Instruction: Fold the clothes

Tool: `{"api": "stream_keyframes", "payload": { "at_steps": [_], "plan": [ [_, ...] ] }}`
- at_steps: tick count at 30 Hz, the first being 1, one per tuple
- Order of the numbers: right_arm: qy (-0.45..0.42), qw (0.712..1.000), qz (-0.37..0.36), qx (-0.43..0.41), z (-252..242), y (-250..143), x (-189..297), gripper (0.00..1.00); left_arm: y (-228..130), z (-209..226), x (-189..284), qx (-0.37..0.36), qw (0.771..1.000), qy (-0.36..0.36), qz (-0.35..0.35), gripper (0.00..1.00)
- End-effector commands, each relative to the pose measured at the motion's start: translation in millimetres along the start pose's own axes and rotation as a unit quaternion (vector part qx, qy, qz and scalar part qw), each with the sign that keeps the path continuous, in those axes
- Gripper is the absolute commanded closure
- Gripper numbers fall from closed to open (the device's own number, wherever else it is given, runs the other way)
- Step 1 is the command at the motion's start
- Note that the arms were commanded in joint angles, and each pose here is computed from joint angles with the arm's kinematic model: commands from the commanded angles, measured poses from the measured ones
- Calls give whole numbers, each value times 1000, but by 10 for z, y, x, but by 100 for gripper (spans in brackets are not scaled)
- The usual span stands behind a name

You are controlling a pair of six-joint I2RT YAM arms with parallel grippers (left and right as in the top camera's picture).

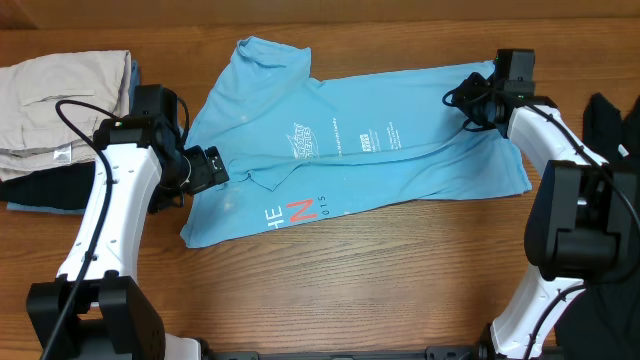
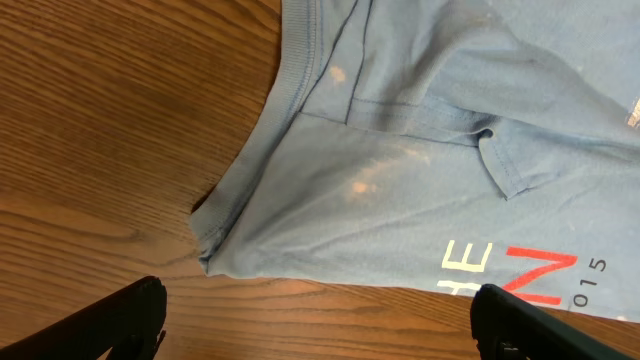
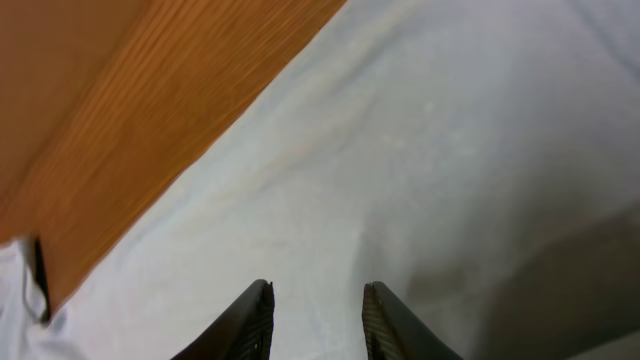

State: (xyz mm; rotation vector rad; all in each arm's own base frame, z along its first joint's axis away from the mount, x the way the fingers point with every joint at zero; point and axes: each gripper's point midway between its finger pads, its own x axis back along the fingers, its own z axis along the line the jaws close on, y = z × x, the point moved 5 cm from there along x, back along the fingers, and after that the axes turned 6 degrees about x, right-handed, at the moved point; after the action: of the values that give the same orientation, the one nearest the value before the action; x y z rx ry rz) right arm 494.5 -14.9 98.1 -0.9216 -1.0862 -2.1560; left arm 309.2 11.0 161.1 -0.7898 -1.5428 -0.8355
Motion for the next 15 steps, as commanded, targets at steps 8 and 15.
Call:
{"api": "stream_keyframes", "payload": {
  "at_steps": [8, 15],
  "plan": [
    [10, 992, 125, 32, 349, -132, 863, 66, -25, -34, -26, -6, 1000, -2, 5, 0],
    [-31, 978, 194, -76, 231, -935, 357, 54, -24, -35, -26, -6, 1000, -2, 5, 0]
  ]
}}
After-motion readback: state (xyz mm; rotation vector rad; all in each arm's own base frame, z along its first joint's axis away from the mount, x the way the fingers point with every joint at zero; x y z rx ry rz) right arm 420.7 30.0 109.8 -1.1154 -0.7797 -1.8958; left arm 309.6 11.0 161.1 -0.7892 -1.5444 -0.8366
